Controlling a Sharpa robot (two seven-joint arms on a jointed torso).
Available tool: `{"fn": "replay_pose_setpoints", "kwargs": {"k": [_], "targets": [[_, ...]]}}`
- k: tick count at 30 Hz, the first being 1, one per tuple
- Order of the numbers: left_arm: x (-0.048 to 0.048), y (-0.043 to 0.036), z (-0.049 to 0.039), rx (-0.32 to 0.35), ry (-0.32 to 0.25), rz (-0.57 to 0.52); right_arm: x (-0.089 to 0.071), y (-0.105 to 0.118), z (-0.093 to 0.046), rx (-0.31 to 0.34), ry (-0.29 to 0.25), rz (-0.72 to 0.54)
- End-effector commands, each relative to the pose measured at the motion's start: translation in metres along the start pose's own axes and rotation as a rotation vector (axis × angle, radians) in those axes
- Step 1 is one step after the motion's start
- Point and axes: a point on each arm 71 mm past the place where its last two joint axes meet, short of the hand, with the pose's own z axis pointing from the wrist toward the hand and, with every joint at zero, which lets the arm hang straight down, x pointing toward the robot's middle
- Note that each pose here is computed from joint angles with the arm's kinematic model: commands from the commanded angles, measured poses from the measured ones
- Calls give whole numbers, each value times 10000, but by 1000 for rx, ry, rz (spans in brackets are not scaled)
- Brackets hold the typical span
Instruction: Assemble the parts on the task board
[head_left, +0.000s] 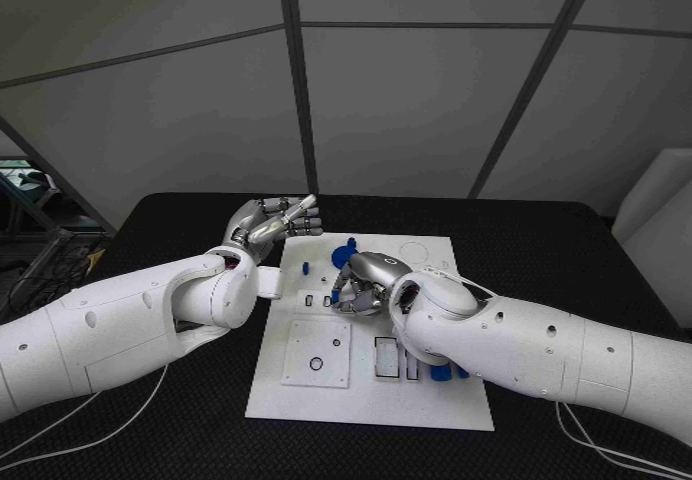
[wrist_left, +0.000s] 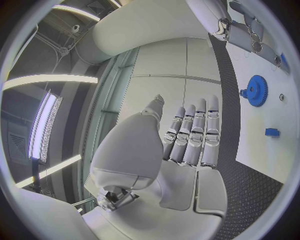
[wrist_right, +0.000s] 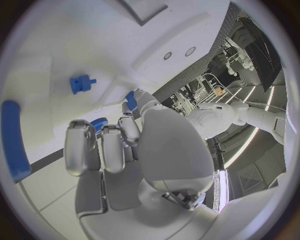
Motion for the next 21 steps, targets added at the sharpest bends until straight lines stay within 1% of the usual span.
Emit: {"fn": "replay_pose_setpoints", "kwargs": {"k": [1, 9, 21], "targets": [[17, -14, 5, 5, 13, -5, 50, -24, -11, 12, 39, -21], [16, -13, 5, 5, 12, -4, 50, -28, -12, 14, 41, -24], [12, -8, 8, 1, 12, -4, 37, -43, -8, 16, 23, -21]]}}
